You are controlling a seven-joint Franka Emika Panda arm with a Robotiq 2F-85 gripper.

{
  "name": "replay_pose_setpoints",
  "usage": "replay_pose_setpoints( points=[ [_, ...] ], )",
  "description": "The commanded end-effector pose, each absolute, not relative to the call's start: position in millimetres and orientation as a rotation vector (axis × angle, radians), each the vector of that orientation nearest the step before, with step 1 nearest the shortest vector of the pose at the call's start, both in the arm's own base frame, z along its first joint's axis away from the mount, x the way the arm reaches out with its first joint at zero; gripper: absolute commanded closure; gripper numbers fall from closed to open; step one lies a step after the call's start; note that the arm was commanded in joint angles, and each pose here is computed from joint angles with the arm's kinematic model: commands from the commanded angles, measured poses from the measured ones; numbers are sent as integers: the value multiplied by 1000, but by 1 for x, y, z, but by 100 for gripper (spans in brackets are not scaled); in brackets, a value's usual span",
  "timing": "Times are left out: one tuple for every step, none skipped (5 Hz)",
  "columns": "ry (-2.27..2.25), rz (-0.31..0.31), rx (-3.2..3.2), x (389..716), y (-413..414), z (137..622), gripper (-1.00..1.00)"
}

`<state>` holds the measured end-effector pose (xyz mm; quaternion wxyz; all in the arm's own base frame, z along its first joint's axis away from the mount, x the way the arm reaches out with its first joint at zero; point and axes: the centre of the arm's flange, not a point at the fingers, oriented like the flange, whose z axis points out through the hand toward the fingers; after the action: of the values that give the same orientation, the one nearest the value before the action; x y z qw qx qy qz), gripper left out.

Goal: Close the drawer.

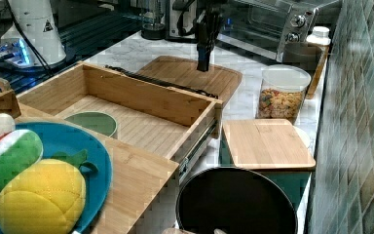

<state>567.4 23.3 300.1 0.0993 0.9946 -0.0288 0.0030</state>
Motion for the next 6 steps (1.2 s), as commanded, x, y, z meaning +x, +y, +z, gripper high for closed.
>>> replay_pose_setpoints(
  points=[
    [29,-30,2866,540,28,266,100],
    [39,-27,2869,539,10,265,100],
    [29,-66,2889,534,-12,270,100],
    [20,-52,2903,527,-44,272,100],
    [18,-45,2903,518,-85,270,100],
    [-16,-31,2898,513,-127,272,100]
  ],
)
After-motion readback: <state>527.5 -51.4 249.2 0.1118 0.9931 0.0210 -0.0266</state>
